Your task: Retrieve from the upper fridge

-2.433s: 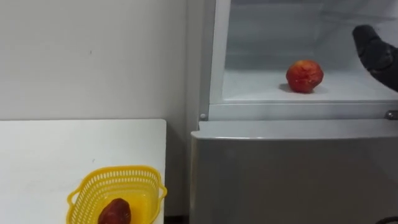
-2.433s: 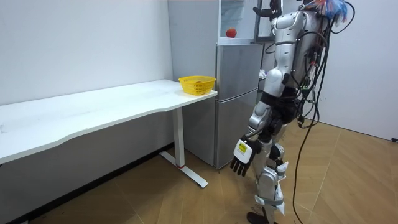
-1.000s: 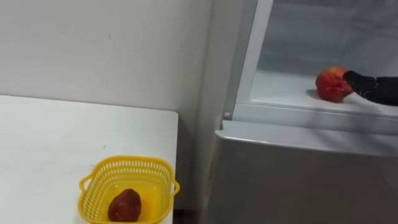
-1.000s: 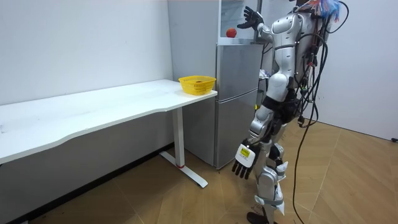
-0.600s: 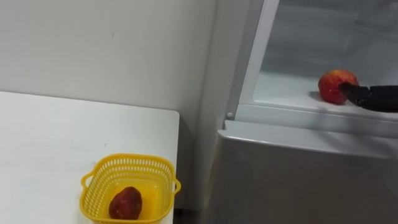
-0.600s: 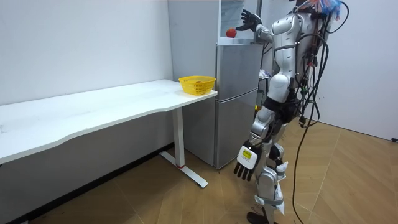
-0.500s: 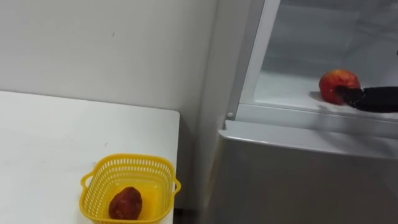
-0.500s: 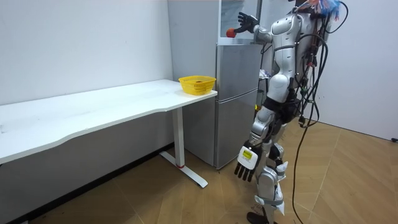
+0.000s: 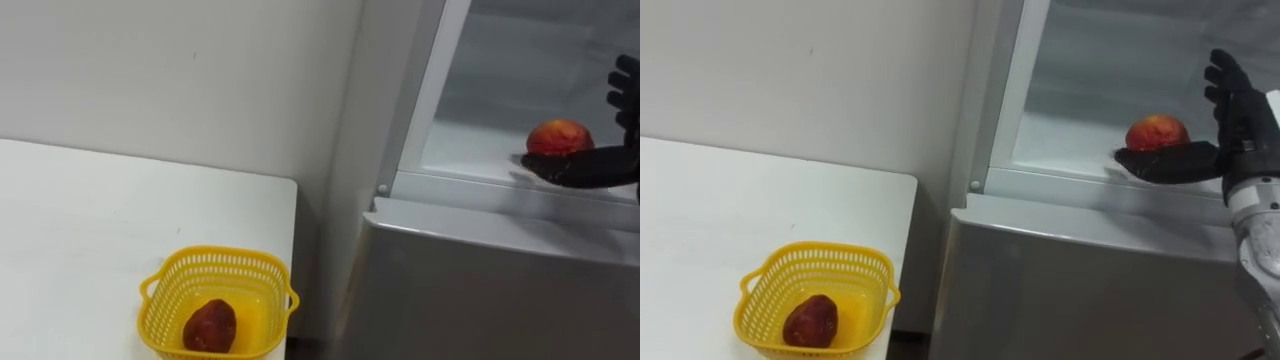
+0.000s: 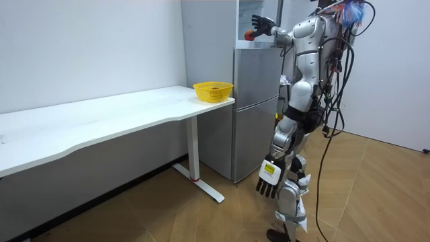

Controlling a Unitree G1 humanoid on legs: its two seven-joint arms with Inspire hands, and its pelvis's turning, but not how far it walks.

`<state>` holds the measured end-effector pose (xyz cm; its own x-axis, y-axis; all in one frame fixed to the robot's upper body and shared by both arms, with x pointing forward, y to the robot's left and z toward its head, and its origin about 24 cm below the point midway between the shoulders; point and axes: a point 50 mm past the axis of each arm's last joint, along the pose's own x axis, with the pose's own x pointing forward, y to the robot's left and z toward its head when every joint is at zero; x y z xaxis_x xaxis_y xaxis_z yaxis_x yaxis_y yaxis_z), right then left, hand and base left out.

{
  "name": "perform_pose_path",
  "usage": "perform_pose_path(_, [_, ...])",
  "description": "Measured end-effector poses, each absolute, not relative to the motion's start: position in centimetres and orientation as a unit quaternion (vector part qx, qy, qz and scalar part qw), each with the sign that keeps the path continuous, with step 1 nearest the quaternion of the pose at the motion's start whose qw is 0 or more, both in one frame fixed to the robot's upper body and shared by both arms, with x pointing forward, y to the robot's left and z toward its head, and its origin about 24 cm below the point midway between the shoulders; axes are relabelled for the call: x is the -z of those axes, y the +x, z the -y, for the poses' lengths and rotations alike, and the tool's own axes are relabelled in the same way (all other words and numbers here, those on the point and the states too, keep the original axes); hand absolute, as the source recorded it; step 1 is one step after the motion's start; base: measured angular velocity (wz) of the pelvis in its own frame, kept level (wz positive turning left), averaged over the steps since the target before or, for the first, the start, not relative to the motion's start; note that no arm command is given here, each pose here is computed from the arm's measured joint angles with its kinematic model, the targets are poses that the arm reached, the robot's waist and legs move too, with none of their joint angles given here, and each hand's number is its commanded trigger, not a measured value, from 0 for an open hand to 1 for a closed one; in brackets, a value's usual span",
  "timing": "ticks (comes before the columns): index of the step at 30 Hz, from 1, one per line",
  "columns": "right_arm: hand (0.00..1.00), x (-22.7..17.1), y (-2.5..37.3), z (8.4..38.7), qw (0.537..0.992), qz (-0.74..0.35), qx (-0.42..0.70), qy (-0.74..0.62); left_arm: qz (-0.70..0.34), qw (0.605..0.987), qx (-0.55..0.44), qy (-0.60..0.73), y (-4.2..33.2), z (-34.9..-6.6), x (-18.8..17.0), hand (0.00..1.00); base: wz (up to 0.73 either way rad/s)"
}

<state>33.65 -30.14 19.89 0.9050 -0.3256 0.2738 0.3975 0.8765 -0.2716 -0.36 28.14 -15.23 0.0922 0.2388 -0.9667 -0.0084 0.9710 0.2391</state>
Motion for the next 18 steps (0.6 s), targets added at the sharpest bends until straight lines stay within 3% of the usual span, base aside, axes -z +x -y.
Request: perform_pose_path(18, [0.00, -20.0, 34.2, 31.8, 0.961, 0.082, 0.208, -0.162, -0.667, 0.735, -0.092, 0.084, -0.2, -28.2, 15.2, 0.00, 0.01])
